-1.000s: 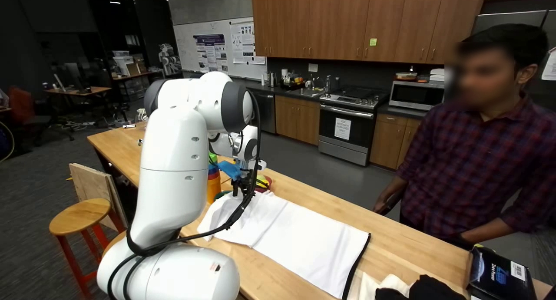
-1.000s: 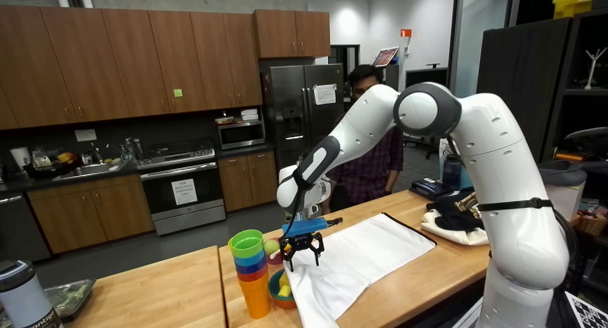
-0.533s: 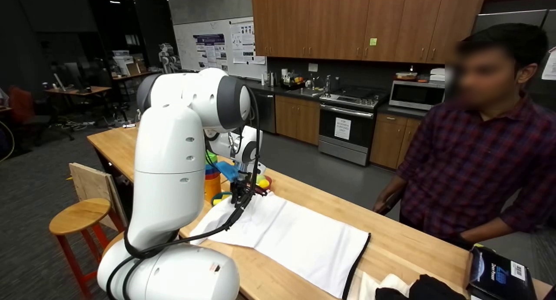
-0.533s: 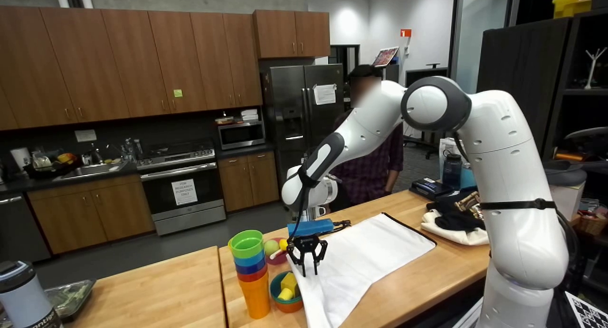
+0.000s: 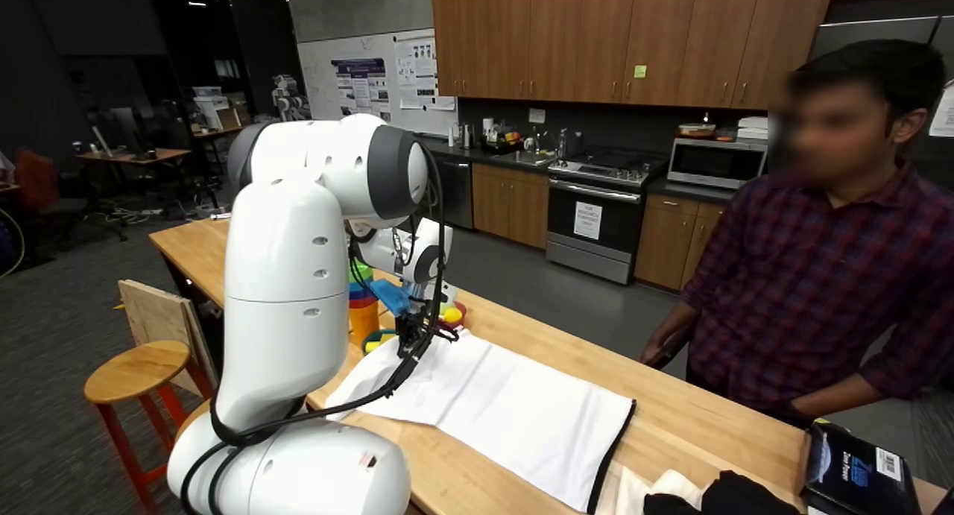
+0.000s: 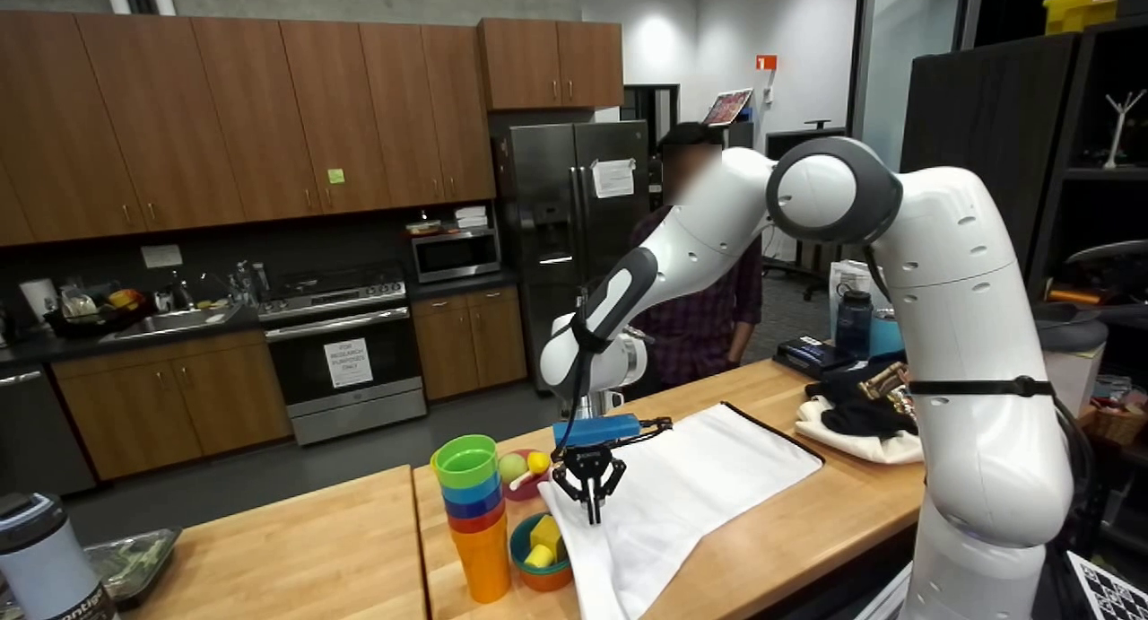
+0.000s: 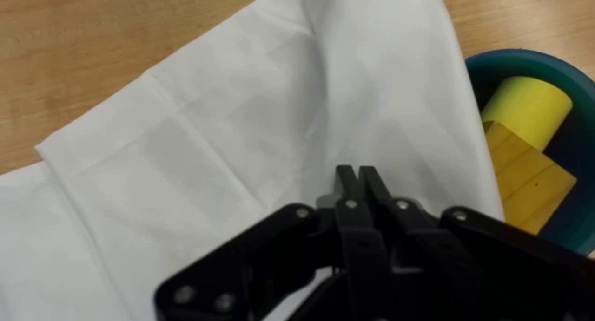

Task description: Fold the white cloth on the table

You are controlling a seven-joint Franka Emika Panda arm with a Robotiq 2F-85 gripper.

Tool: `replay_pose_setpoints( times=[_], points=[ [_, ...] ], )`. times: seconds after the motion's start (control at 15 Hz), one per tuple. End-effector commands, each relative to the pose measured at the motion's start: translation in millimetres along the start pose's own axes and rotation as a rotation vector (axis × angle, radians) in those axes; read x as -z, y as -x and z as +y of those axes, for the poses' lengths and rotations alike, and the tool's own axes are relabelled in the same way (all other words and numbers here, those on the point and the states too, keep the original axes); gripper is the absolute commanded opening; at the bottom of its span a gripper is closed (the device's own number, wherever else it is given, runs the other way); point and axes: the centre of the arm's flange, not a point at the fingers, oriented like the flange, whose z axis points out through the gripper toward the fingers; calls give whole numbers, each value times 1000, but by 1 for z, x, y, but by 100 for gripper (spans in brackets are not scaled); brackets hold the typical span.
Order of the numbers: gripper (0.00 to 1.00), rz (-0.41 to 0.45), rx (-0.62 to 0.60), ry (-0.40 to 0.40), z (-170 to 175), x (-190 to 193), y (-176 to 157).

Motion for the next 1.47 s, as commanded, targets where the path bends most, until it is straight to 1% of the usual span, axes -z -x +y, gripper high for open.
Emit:
replay_pose_setpoints(
  times=[0.0, 0.13, 0.2, 0.27, 0.33, 0.4, 0.6, 0.67, 0.8, 0.87, 1.0, 1.07, 1.2, 1.4],
  points=[
    [15, 1, 2, -1, 0, 1, 1],
    [27, 3, 6, -1, 1, 2, 2],
    [28, 3, 7, -1, 1, 2, 2],
    [53, 3, 8, -1, 1, 2, 2],
    [53, 27, 4, 18, 0, 6, 1],
    [57, 53, -7, 40, 0, 11, 0],
    [75, 132, -15, 83, 0, 29, -1],
    [82, 162, -23, 102, -2, 37, -2],
    [96, 193, -4, 110, -7, 53, -2],
    [99, 218, 8, 123, -14, 60, 0],
    [100, 237, 57, 143, -29, 69, 3],
    [100, 225, 89, 141, -35, 72, 5],
    [100, 172, 140, 106, -50, 68, 7],
    [100, 99, 216, 73, -71, 51, 10]
  ],
)
